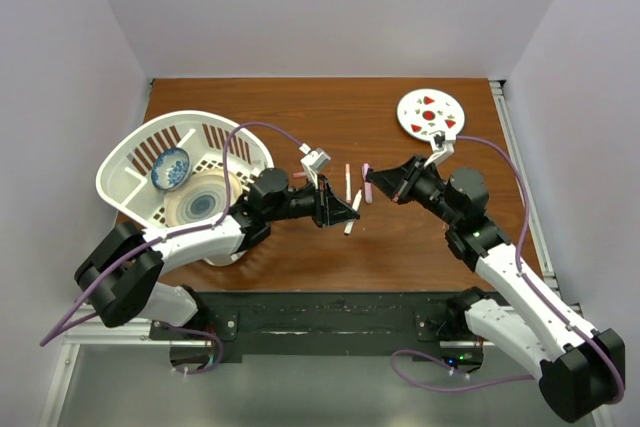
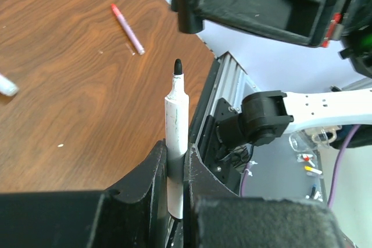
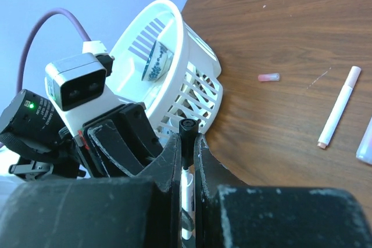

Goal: Insert the pens into the pen caps

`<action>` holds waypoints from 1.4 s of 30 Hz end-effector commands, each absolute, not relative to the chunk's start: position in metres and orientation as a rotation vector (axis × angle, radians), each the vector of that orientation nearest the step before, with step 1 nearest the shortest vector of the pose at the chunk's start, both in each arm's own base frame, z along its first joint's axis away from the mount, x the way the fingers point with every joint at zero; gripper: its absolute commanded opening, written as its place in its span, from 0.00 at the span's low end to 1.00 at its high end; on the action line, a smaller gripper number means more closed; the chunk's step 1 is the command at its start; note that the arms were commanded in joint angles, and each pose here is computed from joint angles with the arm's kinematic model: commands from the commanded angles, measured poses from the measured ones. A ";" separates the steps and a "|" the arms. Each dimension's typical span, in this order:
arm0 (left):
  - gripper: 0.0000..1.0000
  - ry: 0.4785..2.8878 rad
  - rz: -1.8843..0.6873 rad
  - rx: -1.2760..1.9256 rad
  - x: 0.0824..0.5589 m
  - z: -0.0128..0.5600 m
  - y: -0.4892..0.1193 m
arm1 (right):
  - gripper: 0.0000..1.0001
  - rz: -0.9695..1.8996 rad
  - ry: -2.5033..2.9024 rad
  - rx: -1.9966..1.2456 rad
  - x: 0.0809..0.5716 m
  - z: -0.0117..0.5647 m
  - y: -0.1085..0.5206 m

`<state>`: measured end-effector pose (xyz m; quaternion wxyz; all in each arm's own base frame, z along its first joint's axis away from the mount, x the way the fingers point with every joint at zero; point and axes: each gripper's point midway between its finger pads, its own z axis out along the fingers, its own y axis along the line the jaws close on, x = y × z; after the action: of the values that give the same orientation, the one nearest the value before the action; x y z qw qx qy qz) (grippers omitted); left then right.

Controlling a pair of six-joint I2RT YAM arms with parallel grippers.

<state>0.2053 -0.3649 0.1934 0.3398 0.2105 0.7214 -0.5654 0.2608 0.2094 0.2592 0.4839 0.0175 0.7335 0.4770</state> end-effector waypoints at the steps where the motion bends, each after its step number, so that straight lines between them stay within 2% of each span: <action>1: 0.00 1.735 -1.546 0.602 0.196 0.227 -0.369 | 0.00 1.231 1.702 0.008 0.258 0.278 0.216; 15: 0.00 1.692 -1.554 0.610 0.196 0.237 -0.369 | 0.00 1.289 1.673 -0.055 0.246 0.290 0.222; 42: 0.00 1.613 -1.526 0.629 0.206 0.257 -0.374 | 0.00 1.296 1.706 -0.127 0.232 0.258 0.228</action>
<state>0.1972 -0.3676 0.2110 0.3478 0.2321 0.6934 -0.5868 0.2403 0.2200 0.2617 0.4906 -0.0330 0.7039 0.5126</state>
